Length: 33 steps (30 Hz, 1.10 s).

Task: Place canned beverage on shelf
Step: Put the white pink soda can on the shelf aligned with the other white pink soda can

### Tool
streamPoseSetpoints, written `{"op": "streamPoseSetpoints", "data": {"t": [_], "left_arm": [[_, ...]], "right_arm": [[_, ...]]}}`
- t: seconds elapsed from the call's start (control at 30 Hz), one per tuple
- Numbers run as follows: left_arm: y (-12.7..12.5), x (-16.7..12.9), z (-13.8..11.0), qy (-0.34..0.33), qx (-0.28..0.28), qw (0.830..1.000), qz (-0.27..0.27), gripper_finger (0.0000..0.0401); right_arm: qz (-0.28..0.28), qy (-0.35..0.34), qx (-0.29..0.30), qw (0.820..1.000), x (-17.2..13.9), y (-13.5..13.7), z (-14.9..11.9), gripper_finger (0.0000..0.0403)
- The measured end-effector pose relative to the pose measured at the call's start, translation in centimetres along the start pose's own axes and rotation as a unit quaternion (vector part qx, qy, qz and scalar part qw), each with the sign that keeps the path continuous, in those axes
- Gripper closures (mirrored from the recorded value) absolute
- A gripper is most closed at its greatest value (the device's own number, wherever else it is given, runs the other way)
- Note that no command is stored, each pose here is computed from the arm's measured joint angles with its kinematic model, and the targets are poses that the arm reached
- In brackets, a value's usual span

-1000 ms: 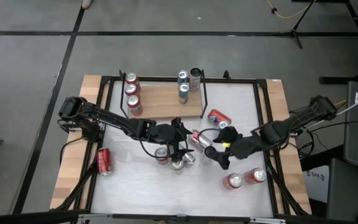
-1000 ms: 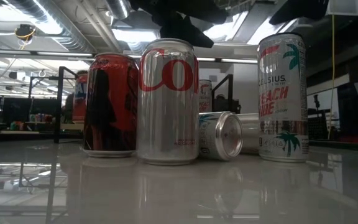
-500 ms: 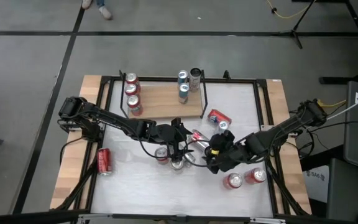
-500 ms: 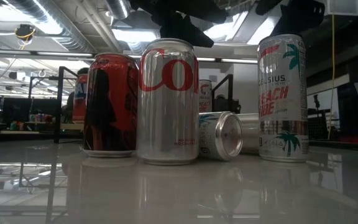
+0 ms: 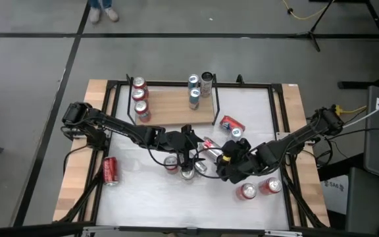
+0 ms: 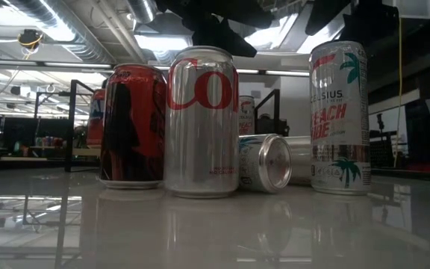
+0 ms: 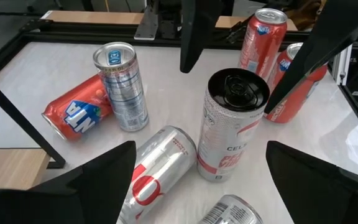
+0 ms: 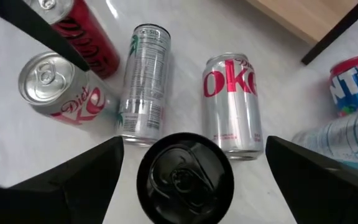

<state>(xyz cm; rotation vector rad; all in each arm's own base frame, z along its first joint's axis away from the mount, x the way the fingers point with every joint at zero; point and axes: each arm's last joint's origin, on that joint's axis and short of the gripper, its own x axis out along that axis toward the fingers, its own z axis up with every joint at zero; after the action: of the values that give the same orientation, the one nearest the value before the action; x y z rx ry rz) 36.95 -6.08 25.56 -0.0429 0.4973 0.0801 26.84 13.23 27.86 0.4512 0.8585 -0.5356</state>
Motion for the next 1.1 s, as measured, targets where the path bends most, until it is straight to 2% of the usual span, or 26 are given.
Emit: {"op": "streamPoseSetpoints", "data": {"t": [0.47,1.1], "left_arm": [[0.0,0.0,0.0,0.000,0.000,1.000,0.001,0.0049],[0.0,0.0,0.0,0.000,0.000,1.000,0.002,0.0049]], "right_arm": [[-0.031,0.011,0.012,0.999,1.9,0.6,-0.8,0.0020],[-0.041,0.035,0.004,0.999,2.4,0.3,-1.4,0.0020]]}}
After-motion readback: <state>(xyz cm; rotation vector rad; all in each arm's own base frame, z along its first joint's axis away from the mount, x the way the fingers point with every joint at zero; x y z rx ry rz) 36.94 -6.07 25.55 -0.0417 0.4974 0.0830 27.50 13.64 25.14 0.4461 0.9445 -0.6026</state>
